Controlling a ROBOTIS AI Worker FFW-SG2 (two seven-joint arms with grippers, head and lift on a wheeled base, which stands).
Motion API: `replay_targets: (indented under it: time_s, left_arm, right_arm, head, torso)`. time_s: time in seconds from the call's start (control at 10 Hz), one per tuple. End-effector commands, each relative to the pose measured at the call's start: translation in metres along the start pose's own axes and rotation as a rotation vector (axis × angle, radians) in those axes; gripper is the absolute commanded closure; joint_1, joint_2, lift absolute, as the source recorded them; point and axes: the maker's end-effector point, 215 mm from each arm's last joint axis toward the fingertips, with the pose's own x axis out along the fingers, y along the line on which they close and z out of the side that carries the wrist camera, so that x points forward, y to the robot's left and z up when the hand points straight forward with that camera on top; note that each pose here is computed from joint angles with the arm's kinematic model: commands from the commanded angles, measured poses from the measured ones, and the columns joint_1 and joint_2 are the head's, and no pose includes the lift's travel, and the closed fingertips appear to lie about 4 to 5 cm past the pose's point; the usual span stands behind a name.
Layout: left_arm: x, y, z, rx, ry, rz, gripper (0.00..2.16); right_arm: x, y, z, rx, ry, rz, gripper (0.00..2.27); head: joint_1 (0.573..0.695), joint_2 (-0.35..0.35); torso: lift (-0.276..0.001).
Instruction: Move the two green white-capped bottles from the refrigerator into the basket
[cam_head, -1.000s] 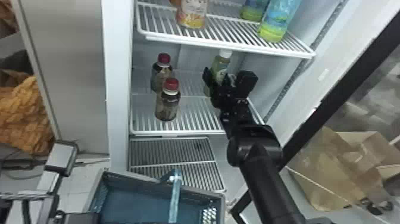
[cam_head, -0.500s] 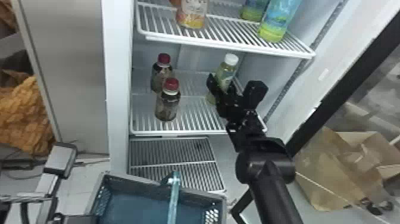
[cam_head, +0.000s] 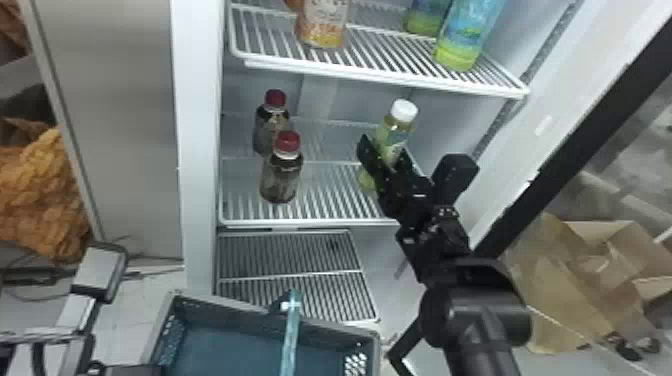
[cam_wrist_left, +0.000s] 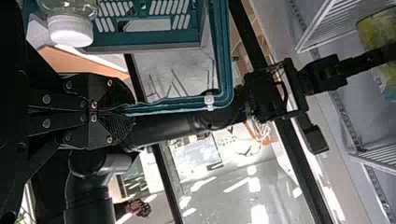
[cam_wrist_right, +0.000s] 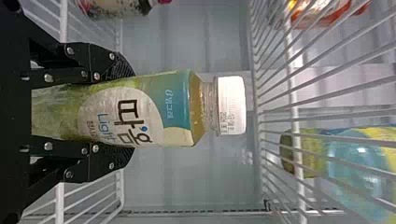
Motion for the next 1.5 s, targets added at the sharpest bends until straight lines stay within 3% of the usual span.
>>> replay_targets:
  time_s: [0.0,0.7,1.0,1.4]
  left_arm:
    - [-0.001,0.002,-0.001,-0.001,0.003,0.007,1.16]
    - [-0.002,0.001,0.000,0.003,-0.004,0.007,1.16]
    - [-0.002,0.002,0.000,0.003,-0.004,0.011,1.16]
    - [-0.002,0.005,0.000,0.003,-0.004,0.021,1.16]
  right_arm:
    - [-0.021,0.007,0.012,0.014,-0.007,0.016,0.87]
    - [-0.106,0.062,0.035,0.053,0.031,0.129,0.87]
    - [-0.145,0.096,0.037,0.079,0.097,0.202,0.87]
    - [-0.186,0.137,0.021,0.184,0.227,0.299,0.87]
  head:
    - [0.695,-0.350]
    - [0.695,-0.350]
    - [0.695,-0.350]
    - [0.695,-0.350]
  torso:
    - [-0.263]
    - [-0.263]
    - [-0.263]
    - [-0.263]
